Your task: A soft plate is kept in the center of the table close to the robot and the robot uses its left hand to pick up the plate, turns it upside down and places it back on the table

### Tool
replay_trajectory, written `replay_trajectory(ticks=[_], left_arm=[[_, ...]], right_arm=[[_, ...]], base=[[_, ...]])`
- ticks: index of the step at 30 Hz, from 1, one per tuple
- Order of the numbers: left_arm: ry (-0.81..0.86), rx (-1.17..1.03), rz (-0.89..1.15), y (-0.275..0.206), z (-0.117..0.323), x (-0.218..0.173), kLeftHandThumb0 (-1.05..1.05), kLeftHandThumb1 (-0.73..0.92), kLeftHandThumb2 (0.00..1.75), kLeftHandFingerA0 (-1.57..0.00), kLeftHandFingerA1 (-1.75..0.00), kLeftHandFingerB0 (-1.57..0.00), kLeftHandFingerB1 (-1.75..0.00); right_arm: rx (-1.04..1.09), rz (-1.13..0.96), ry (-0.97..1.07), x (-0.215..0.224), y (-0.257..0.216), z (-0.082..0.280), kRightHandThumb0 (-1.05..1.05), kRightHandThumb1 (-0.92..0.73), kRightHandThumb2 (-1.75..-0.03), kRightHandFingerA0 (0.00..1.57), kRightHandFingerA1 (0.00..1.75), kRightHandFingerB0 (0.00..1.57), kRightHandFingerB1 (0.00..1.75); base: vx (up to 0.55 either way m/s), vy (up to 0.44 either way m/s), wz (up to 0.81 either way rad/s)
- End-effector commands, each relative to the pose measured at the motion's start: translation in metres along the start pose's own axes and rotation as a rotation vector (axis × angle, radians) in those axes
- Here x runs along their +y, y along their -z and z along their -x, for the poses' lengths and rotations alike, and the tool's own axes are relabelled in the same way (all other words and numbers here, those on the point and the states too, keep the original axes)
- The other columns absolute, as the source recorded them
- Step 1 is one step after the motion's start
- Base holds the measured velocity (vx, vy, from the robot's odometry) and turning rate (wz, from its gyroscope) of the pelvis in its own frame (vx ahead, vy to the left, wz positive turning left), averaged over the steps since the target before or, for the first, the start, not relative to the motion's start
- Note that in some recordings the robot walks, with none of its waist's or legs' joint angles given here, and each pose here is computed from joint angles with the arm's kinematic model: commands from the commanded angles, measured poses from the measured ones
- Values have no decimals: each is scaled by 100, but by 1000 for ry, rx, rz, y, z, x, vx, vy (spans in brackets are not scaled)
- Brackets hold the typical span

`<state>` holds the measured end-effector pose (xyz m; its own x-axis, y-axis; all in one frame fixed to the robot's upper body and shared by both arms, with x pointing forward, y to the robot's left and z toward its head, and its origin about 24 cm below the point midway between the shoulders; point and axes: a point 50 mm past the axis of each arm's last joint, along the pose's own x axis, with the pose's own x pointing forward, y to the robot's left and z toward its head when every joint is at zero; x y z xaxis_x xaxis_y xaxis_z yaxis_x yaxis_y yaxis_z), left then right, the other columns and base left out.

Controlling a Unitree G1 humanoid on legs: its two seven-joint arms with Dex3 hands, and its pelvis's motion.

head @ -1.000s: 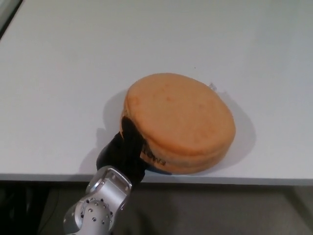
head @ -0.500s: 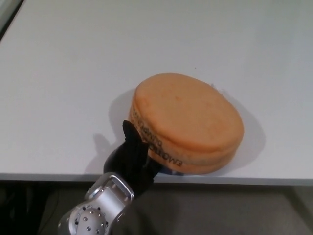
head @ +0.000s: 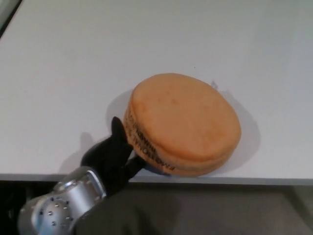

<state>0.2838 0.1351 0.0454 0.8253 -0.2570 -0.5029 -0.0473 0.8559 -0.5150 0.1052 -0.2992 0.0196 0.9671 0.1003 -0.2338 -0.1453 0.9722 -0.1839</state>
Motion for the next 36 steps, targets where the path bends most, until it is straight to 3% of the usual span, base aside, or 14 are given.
replay_trajectory(ticks=[1, 2, 4, 6, 7, 8, 10, 11, 18, 19, 30, 31, 32, 36], left_arm=[[-27, 99, -101, 1, 15, 19, -103, 78, 107, 0, -18, 0, 0], [-16, 112, -122, 1, 17, 20, -103, 78, 108, 0, -17, 0, 0], [-2, 120, -139, -1, 21, 21, -103, 78, 108, 0, -16, 0, 0], [1, 125, -149, -3, 24, 20, -103, 77, 109, 0, -14, 0, 0], [5, 124, -159, -5, 24, 19, -103, 77, 109, 0, -15, 0, 0], [9, 122, -188, -7, 26, 18, -103, 78, 110, 0, -17, 0, 0], [13, 107, -253, -12, 30, 16, -101, 75, 109, 0, -17, 0, 0], [15, 98, -271, -14, 32, 15, -105, 92, 71, 0, 0, 0, 0], [44, 71, -333, -22, 42, 15, -105, 92, 67, 0, 0, 0, 0], [48, 54, -348, -21, 49, 14, -105, 73, 113, 0, -16, 0, 0], [73, 99, -825, -26, 70, 15, -105, 74, 115, 0, -19, 0, 0], [51, 81, -879, -27, 75, 15, -105, 89, 67, 0, 0, 0, 0], [9, 30, -983, -27, 84, 15, -105, 71, 118, 0, -16, 0, 0], [-5, -36, -1040, -24, 94, 15, -105, 72, 118, 0, -14, 0, 0]], right_arm=[[20, -19, -7, -1, 2, 2, -67, -84, -66, 51, 39, 24, 29], [22, -24, -8, 0, 2, 2, -71, -69, -100, 44, 53, 17, 44], [23, -26, -12, 1, 2, 1, -68, -84, -66, 52, 39, 24, 29], [24, -16, -14, 1, 1, 1, -69, -85, -67, 52, 39, 24, 29], [21, -16, -12, 1, 1, 0, -72, -70, -101, 44, 53, 18, 44], [20, -15, -11, 1, 1, 0, -68, -84, -66, 51, 39, 25, 29], [23, -26, -13, 0, 1, -1, -67, -84, -66, 51, 39, 25, 29], [24, -31, -14, 0, 2, -1, -67, -84, -66, 52, 39, 25, 29], [15, -15, -20, 0, 0, -1, -67, -85, -66, 52, 40, 26, 29], [15, -17, -25, 0, 1, -1, -67, -85, -66, 51, 39, 25, 29], [23, -10, -26, 0, -1, -4, -67, -85, -67, 51, 38, 26, 30], [17, -9, -26, 0, -2, -4, -67, -85, -67, 53, 39, 25, 29], [10, -9, -26, -1, -2, -5, -73, -70, -101, 44, 53, 19, 45], [14, -7, -26, -1, -2, -5, -69, -84, -66, 53, 39, 26, 29]], base=[[0, 0, 0], [0, 0, 0], [0, 0, 0], [0, 0, 0], [0, 0, 0], [0, 0, 0], [0, 0, 0], [0, 0, 0], [0, 0, 0], [0, 0, 0], [0, 0, 0], [0, 0, 0], [0, 0, 0], [0, 0, 0]])
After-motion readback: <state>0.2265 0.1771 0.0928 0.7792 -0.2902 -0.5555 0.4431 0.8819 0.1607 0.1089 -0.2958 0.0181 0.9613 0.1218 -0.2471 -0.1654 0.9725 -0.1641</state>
